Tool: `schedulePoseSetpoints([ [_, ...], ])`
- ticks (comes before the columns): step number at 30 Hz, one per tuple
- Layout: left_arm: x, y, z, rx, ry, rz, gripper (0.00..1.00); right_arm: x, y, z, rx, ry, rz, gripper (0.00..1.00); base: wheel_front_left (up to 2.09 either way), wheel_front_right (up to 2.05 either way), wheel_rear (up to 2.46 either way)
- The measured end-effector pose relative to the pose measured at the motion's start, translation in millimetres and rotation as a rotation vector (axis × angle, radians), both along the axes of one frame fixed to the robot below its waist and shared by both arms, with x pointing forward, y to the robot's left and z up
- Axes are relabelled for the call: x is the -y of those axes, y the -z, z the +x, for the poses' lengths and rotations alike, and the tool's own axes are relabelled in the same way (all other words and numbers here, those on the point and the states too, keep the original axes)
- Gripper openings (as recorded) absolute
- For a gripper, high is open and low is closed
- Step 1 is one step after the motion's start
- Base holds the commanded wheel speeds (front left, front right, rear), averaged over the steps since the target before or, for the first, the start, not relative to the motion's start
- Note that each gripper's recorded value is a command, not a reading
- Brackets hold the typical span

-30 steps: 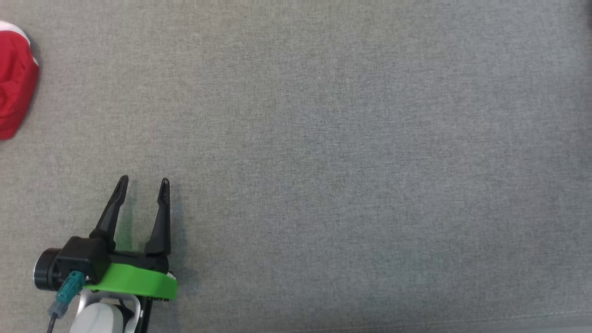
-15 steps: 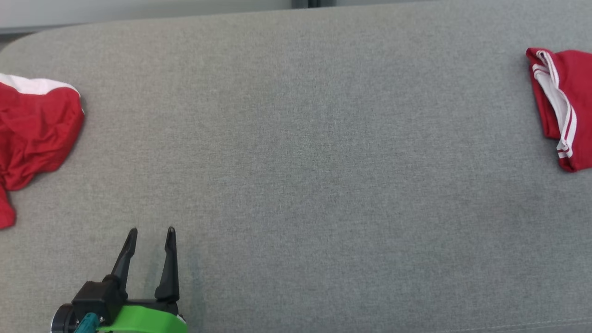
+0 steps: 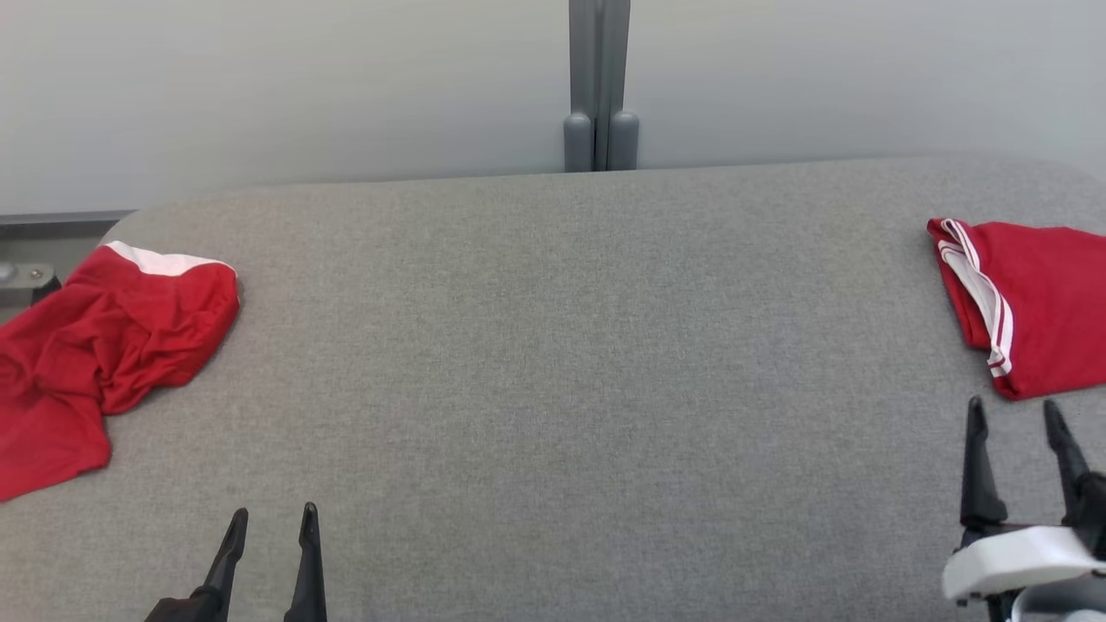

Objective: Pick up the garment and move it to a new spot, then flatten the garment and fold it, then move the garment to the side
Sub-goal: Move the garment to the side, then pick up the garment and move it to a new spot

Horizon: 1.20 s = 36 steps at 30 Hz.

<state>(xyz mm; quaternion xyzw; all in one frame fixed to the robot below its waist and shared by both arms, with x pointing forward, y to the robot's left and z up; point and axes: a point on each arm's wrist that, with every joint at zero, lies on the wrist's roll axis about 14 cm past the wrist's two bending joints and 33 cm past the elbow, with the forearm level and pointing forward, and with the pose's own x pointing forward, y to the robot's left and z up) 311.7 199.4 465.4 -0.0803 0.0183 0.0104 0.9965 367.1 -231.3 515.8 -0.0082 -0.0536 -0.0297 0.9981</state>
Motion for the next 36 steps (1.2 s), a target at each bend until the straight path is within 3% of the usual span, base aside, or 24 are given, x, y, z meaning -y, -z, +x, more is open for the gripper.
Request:
schedulePoseSetpoints([
  [8, 13.1, -6.2, -4.1, 0.027, 0.038, -0.008, 1.00, -21.3, 36.4, -31.0, -0.110, -0.047, 0.019, 1.00, 0.00, 0.00, 0.00],
  [25, 12.2, -6.8, -6.9, 0.030, 0.036, -0.016, 1.00, -35.9, 40.8, -24.9, -0.122, -0.089, 0.050, 1.00, 0.00, 0.00, 0.00],
  [36, -42.1, -4.5, -49.5, 0.032, -0.165, -0.014, 1.00, -117.7, 47.6, -8.0, -0.159, -0.333, 0.119, 1.00, 0.00, 0.00, 0.00],
])
